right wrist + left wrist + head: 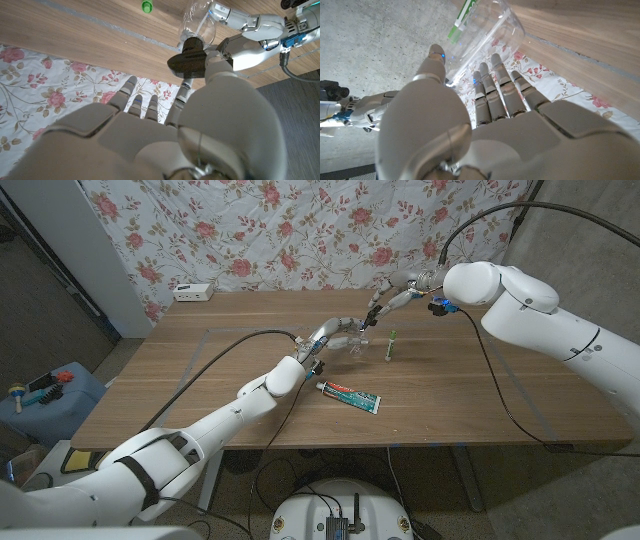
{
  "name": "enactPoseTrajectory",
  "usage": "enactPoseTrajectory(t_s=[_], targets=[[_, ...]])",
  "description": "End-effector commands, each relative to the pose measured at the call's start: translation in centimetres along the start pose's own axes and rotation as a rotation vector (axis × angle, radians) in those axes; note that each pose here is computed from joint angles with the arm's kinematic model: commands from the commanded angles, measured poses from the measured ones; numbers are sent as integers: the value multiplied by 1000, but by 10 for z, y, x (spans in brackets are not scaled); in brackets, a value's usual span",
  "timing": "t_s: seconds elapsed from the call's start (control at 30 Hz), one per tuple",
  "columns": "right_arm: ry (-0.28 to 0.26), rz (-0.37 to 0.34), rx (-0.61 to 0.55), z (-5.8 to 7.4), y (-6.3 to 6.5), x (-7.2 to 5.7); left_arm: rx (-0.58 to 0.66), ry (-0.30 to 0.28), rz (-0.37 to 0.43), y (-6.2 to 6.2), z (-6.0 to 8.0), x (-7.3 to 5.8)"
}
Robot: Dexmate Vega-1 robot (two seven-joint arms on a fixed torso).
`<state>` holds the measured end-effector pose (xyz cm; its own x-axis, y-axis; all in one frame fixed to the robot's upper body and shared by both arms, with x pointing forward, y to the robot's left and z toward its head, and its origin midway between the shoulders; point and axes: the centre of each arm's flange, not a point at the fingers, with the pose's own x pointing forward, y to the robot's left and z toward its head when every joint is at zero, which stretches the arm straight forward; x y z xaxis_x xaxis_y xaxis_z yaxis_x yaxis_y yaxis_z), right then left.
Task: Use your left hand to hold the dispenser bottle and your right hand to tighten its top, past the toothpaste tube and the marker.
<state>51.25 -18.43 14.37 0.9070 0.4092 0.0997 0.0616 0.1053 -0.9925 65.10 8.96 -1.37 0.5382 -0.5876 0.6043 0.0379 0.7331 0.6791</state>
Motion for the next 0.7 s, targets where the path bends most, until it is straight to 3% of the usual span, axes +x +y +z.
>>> enactPoseTrajectory(t_s=[0.03, 0.7], targets=[[33, -28, 22, -1, 2, 0, 1, -6, -3, 0, 1, 0], [118, -43, 3, 3, 4, 2, -3, -2, -4, -2, 1, -1]])
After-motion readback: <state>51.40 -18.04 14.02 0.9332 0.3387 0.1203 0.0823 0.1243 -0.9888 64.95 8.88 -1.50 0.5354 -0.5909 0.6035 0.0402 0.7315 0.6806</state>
